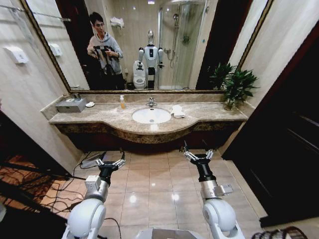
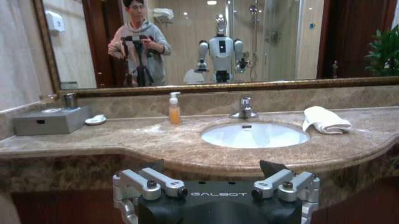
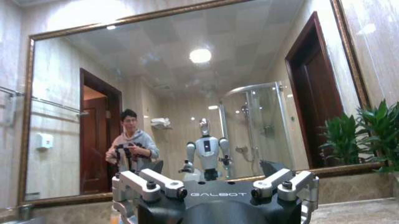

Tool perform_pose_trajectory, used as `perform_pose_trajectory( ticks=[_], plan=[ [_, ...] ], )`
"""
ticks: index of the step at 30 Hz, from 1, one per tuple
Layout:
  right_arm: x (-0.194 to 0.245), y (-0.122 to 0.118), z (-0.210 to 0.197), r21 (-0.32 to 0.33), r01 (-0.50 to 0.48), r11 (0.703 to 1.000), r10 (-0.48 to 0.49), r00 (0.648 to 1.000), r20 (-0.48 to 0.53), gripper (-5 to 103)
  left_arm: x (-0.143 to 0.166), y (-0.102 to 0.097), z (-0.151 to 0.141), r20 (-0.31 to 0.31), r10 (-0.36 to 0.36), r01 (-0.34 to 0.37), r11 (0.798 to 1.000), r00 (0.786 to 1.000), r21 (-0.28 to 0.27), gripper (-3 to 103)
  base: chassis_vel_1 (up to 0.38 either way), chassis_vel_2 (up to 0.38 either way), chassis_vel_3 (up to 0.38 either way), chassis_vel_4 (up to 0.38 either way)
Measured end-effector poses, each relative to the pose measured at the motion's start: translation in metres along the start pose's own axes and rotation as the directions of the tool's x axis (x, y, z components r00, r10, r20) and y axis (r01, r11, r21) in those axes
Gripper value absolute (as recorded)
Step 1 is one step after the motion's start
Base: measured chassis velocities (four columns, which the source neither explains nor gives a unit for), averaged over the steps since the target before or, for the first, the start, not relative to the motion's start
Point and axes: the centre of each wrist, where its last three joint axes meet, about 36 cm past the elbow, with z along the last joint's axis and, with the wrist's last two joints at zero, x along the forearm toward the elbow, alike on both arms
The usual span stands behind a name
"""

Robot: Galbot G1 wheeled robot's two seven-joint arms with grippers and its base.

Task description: Pick up the towel from the sink counter and wipe the mirror surface.

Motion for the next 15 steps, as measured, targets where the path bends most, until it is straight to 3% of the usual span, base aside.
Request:
perform_pose_trajectory(
  ticks=[15],
  plan=[
    [-0.0030,-0.0024,0.0057,0.004,-0.003,1.000,0.003,1.000,-0.007,100,0.0000,0.0000,0.0000,0.000,-0.001,0.001,1.000,1.000,0.000,100,-0.252,0.254,0.265,-0.265]
  ],
)
